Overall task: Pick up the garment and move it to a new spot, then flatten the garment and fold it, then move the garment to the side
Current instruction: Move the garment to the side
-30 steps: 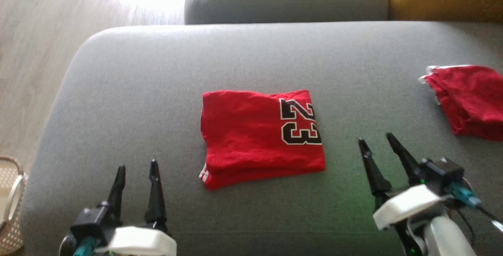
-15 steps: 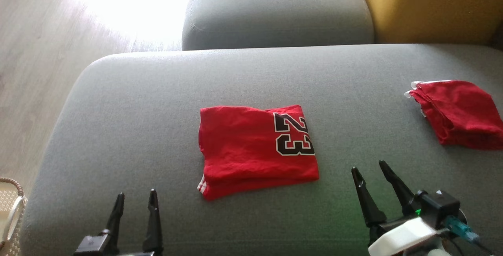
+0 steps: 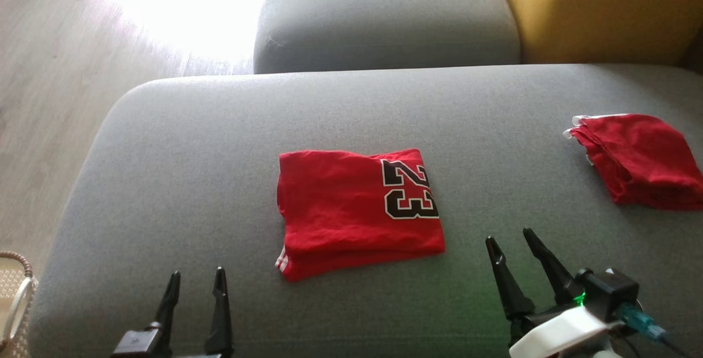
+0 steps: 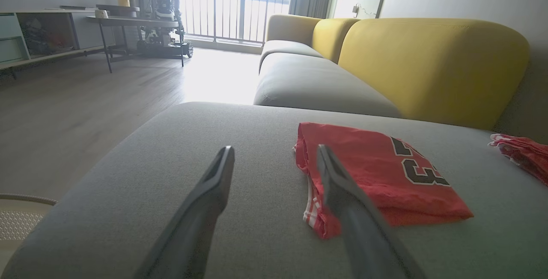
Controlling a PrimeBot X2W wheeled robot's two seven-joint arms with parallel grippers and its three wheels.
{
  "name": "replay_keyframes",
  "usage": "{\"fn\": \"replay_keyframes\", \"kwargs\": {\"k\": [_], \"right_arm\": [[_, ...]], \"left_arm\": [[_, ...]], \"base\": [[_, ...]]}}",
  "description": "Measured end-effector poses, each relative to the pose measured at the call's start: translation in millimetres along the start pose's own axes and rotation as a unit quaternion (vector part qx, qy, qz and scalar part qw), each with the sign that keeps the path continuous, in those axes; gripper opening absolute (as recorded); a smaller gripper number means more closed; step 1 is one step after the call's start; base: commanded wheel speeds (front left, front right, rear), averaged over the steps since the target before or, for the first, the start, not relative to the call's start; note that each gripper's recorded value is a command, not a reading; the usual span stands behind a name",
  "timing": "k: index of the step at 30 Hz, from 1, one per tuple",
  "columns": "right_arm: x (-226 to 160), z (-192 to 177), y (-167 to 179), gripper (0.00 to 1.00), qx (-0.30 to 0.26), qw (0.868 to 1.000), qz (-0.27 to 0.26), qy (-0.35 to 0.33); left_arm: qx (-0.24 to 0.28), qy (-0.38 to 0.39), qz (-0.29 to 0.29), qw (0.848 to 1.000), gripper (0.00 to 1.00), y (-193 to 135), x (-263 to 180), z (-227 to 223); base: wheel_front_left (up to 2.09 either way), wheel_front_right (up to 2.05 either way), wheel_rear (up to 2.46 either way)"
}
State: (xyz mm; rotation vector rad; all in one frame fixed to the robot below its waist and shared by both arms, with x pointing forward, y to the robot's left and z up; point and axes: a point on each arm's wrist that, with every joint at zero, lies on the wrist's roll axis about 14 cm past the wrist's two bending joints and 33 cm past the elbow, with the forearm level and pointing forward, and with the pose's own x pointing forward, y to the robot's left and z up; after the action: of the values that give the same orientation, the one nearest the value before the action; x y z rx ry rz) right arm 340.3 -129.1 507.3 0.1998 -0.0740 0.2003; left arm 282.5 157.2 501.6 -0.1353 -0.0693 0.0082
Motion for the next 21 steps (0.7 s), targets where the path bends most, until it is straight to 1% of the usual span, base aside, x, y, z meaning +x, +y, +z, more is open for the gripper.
{"fn": "replay_keyframes", "kwargs": {"k": [15, 21], "right_arm": [[3.4, -2.0, 4.6, 1.00, 0.000, 1.000, 0.008, 0.003], [1.6, -10.3, 4.8, 1.00, 0.001, 1.000, 0.009, 0.017]], "left_arm": [[0.002, 0.005, 0.002, 1.000, 1.00, 2.5, -3.4, -3.3], [0.003, 0.006, 0.006, 1.000, 1.00, 4.7, -4.9, -4.2]], "base": [[0.00, 0.00, 0.00], [0.00, 0.00, 0.00]]}}
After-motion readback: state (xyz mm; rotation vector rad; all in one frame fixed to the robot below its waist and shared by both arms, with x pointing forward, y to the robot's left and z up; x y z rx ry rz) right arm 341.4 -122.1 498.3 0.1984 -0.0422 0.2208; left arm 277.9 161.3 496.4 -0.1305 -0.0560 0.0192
